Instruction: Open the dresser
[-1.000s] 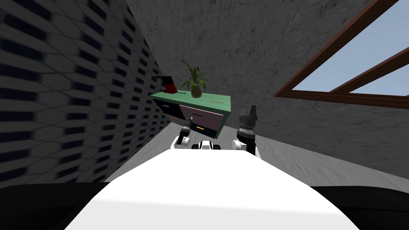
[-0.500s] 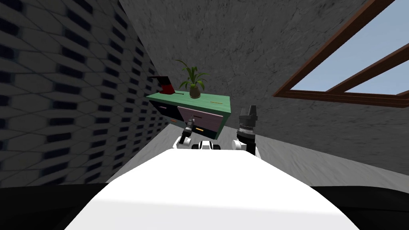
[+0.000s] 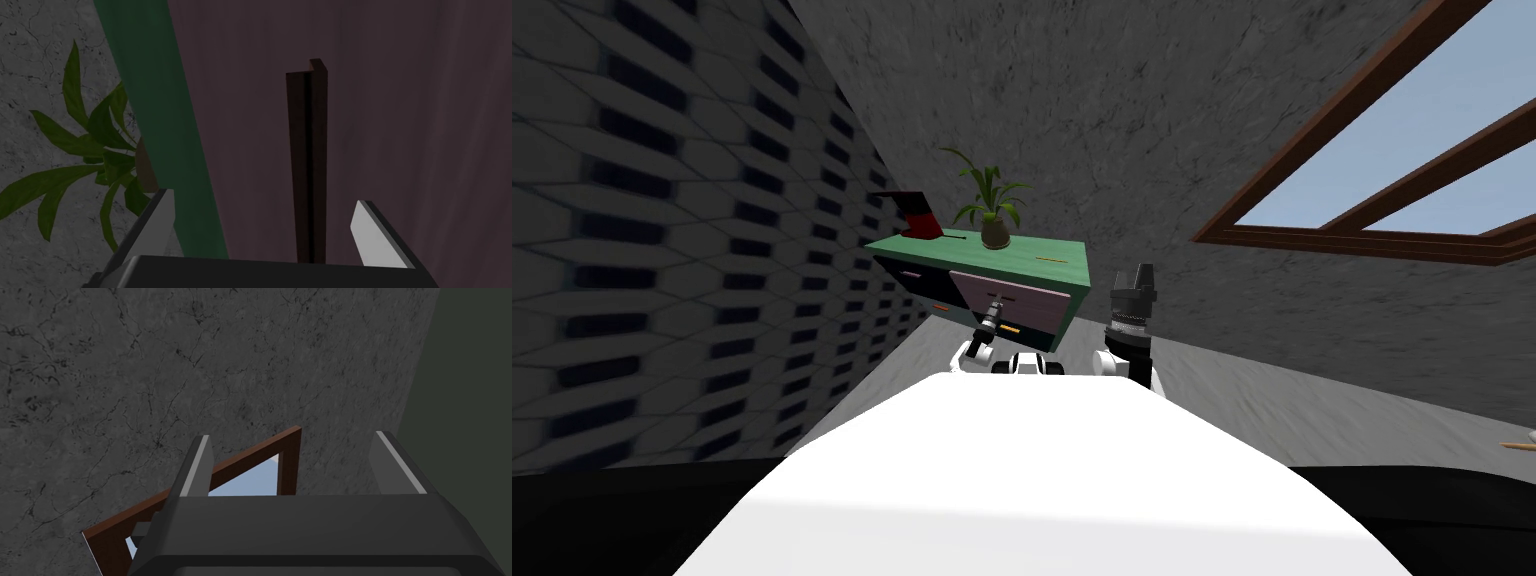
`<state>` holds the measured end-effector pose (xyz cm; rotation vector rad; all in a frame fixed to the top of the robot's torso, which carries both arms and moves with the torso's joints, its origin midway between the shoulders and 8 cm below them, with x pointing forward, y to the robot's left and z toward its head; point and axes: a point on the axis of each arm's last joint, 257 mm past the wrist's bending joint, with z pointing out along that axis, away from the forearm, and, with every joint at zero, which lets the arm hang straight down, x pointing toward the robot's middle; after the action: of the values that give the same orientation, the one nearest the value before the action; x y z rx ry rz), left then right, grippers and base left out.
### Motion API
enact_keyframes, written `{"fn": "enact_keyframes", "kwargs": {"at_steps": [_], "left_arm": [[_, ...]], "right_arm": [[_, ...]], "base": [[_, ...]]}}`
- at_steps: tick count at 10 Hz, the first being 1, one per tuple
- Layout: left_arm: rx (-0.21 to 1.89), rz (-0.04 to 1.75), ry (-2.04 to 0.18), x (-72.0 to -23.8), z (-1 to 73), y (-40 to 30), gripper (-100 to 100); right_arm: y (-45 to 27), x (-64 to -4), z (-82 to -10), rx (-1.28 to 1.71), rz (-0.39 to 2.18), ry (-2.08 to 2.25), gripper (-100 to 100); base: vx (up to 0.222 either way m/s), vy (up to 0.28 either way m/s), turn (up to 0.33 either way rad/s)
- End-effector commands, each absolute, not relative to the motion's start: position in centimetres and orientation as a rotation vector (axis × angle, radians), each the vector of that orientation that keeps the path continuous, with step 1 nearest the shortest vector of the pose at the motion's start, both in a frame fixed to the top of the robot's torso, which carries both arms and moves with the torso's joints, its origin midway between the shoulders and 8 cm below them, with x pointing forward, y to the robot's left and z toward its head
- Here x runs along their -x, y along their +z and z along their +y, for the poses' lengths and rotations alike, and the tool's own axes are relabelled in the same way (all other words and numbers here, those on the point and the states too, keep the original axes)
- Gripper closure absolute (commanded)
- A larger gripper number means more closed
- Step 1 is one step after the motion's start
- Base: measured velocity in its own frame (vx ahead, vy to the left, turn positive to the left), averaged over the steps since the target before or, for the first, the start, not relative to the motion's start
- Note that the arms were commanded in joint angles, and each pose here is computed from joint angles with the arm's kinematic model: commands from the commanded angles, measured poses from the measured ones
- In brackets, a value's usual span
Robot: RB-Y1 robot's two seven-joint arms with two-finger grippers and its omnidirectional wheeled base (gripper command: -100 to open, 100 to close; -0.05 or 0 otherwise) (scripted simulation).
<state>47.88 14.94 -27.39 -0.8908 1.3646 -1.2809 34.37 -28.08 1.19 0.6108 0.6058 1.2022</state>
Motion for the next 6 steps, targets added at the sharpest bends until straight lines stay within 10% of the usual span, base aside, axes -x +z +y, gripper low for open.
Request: {"fn": "enact_keyframes", "kwargs": {"at_steps": [1,6], "left_arm": [[0.900,1.406,-1.263,-47.9,14.7,-29.1,-100],[0.912,1.458,-1.241,-47.9,14.0,-31.1,-100]], "right_arm": [[1.2,-34.4,-28.1,-0.611,0.606,1.202,0],[1.2,-34.4,-28.1,-0.611,0.606,1.202,0]], "base": [[0.037,0.016,-0.021],[0.025,0.012,-0.034]]}}
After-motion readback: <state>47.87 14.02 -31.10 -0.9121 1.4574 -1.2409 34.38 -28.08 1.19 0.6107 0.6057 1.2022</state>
